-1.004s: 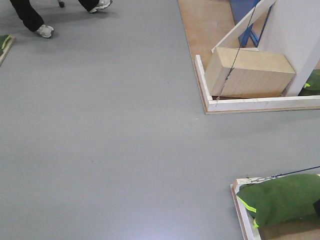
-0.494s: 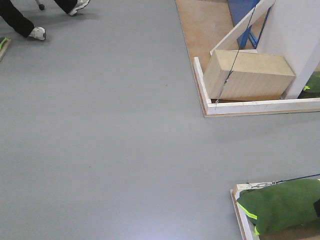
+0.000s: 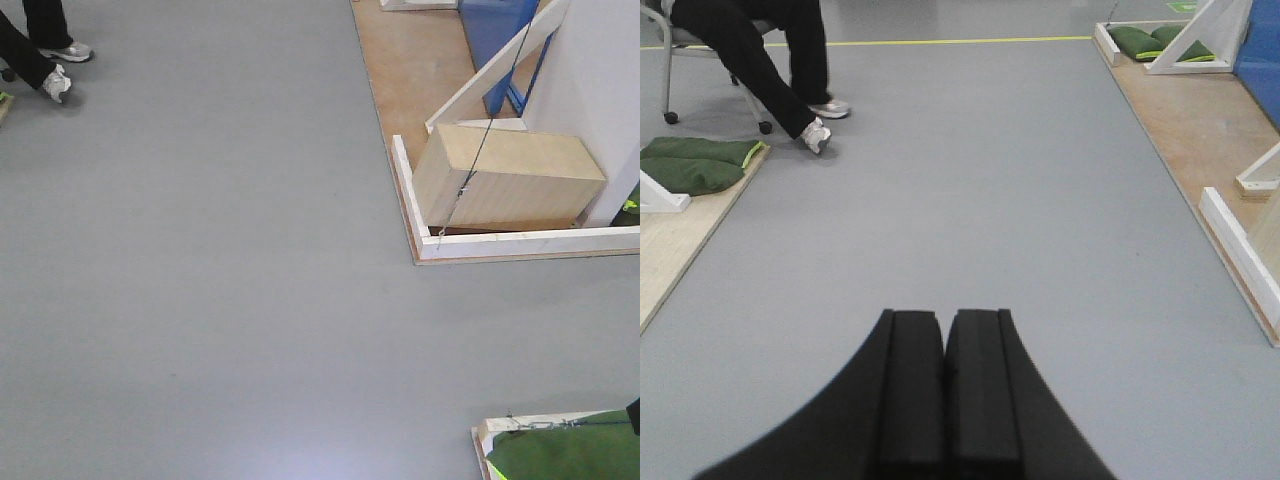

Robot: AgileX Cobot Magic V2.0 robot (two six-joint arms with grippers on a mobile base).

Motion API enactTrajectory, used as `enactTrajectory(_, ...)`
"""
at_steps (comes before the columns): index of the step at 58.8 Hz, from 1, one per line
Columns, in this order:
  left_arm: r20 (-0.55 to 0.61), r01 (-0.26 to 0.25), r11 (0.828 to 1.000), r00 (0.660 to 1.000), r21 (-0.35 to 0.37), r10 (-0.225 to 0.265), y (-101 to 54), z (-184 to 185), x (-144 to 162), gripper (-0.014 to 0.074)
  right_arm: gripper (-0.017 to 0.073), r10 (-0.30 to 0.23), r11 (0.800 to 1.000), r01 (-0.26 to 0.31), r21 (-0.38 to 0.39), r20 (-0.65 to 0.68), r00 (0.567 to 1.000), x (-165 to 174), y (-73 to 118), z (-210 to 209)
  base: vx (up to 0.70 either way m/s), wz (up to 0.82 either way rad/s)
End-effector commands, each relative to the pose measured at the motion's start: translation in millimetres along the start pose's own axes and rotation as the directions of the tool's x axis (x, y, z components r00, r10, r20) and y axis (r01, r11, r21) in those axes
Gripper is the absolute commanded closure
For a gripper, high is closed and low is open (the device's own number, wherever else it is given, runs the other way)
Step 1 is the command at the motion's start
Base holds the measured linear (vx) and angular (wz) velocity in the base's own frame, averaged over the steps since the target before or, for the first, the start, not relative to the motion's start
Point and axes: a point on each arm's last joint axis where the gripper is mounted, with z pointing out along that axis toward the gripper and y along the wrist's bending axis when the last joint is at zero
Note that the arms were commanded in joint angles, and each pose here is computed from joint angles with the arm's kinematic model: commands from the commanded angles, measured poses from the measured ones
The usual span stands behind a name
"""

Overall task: Move to blue door and open it
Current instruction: 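Drive the base forward toward the blue door beside the wooden platform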

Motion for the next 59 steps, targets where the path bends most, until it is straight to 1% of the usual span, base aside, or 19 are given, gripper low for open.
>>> enactTrajectory(1, 0.121, 0.010, 1.000, 0.993, 0.001, -0.010, 0.3, -4.8, -16.0, 0.0521, 0.0551, -0.007, 1.000, 0.008, -0.012, 0.100, 0.995, -8.1, 1.1, -1.8, 0.31, 0.00)
enactTrajectory(59, 0.120, 0.010, 1.000, 0.993, 0.001, -0.010, 0.3, -4.8, -16.0, 0.0521, 0.0551, -0.007, 1.000, 0.008, -0.012, 0.099, 0.995, -8.1, 1.2, -1.7, 0.38, 0.01)
